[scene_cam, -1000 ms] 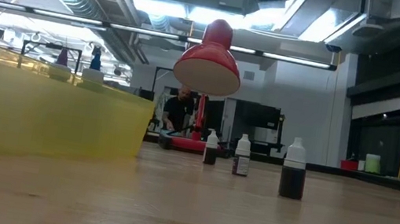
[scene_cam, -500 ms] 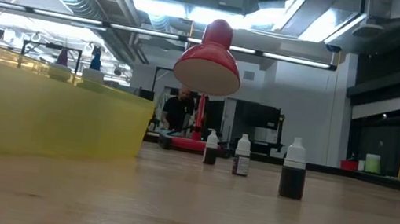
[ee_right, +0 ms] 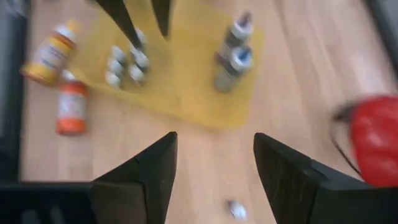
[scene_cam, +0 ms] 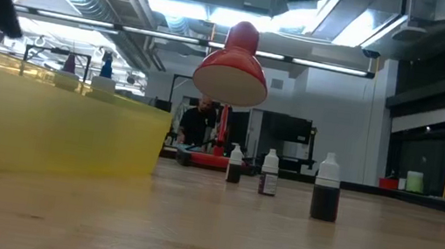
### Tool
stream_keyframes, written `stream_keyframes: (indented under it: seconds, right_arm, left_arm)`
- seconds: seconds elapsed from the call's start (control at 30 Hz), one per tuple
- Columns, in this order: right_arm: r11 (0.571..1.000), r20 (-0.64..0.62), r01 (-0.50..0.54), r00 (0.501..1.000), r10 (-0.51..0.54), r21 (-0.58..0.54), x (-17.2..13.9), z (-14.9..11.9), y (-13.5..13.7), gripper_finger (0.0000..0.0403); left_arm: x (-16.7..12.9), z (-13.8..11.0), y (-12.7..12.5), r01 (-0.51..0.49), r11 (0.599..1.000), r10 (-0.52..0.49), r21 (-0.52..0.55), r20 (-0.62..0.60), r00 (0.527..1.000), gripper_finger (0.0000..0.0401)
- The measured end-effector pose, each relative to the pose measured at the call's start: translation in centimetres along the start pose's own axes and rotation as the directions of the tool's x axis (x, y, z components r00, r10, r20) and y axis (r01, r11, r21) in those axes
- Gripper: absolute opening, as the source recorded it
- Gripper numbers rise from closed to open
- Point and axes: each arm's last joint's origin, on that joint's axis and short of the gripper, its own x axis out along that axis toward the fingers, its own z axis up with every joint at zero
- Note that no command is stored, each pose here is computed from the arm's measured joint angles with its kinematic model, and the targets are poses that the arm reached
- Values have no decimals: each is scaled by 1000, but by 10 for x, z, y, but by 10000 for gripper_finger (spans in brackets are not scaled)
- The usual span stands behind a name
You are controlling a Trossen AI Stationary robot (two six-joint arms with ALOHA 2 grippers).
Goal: Pick & Place food coloring
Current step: Put the small red food coloring bottle into the yellow bin
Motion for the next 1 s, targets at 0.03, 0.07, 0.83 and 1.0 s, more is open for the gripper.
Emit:
stream_keyframes:
  seconds: [0.03,0.07,0.83,1.0]
  right_arm:
    - [1000,-10,29,1000,-29,4,-3,-5,3,213]
    - [998,-28,63,998,-63,5,-6,-10,7,213]
    - [836,-42,398,909,-414,377,4,-193,98,213]
    - [853,46,304,934,-355,424,28,-226,109,213]
  left_arm:
    - [-3,3,1,11,1000,-11,3,5,1000,182]
    - [-6,6,3,23,1000,-23,3,11,1000,182]
    - [-50,55,30,210,977,-200,-46,157,967,183]
    - [-54,56,32,224,973,-213,-50,167,963,183]
